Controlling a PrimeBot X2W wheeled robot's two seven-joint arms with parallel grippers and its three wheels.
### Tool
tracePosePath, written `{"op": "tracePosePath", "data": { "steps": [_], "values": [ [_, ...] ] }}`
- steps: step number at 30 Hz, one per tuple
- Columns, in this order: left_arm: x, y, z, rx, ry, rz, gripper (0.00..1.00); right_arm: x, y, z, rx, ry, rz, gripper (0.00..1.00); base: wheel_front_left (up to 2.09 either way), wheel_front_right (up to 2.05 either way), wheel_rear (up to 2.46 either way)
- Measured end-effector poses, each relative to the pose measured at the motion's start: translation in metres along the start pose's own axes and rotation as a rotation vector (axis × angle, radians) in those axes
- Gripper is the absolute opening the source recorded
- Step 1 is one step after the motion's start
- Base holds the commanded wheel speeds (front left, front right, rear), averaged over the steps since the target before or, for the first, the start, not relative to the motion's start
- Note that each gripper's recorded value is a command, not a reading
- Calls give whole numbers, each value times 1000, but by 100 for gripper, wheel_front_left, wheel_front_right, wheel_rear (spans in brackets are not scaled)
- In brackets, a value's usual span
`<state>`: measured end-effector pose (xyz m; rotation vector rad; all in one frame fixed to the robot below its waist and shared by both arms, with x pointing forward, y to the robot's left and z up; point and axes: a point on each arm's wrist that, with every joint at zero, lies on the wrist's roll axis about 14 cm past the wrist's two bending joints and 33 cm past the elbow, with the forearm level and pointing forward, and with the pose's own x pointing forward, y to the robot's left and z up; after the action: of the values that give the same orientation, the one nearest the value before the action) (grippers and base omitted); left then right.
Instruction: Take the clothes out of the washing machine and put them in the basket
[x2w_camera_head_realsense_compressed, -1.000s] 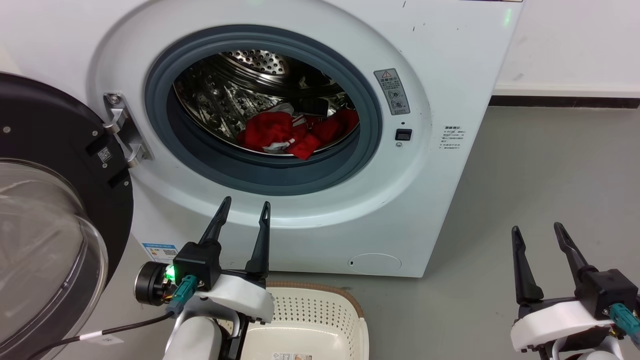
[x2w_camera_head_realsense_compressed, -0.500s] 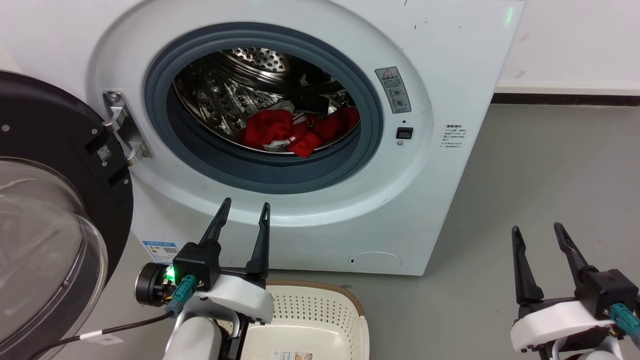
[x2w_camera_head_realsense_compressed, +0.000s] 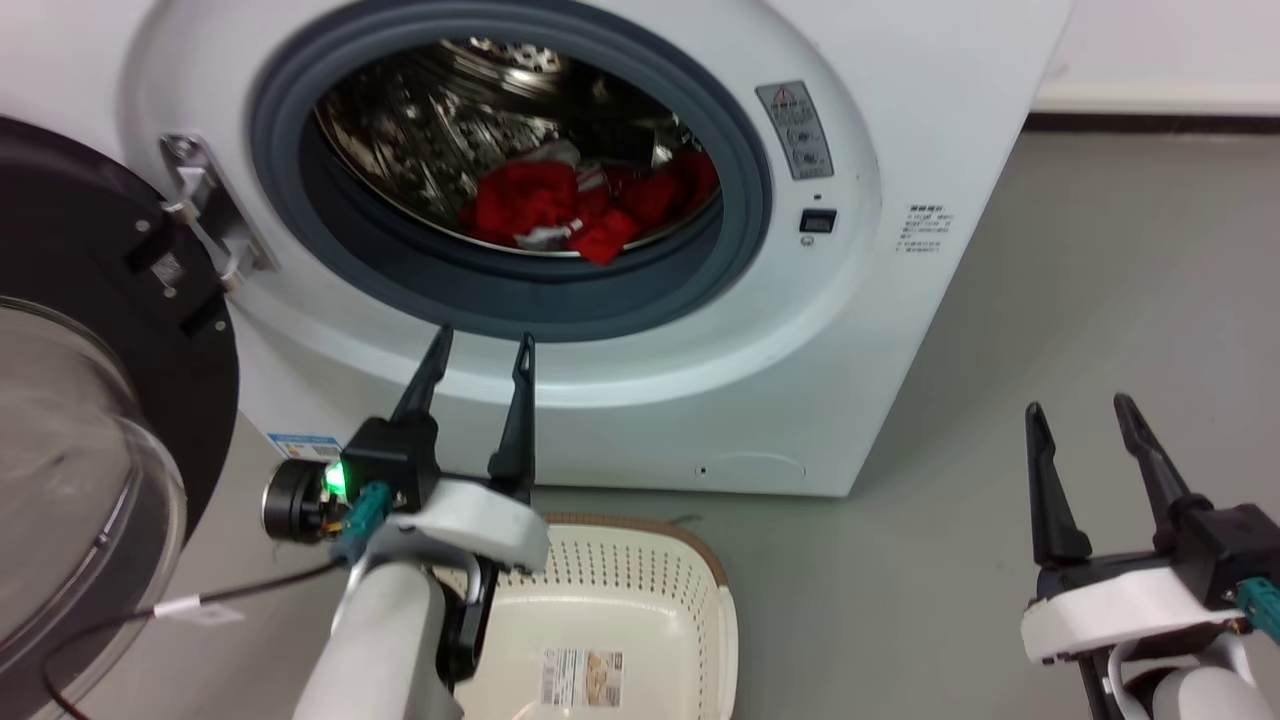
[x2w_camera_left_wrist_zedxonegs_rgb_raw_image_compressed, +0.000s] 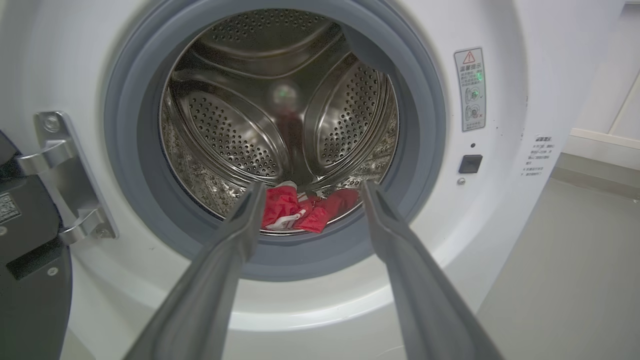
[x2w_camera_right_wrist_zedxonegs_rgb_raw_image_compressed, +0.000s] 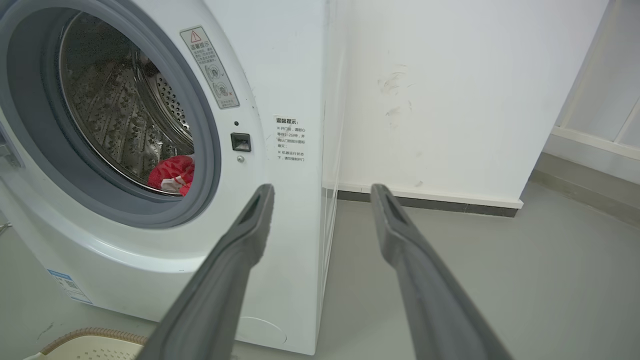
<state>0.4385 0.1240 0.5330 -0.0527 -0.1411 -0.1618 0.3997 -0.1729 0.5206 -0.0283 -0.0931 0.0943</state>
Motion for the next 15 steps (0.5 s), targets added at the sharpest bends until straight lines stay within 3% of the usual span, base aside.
{"op": "tracePosePath", "data": {
  "steps": [15],
  "values": [
    [90, 21, -49, 6, 71, 24, 100, 43, 2, -37, 7, 59, 18, 100, 0, 0, 0]
  ]
}}
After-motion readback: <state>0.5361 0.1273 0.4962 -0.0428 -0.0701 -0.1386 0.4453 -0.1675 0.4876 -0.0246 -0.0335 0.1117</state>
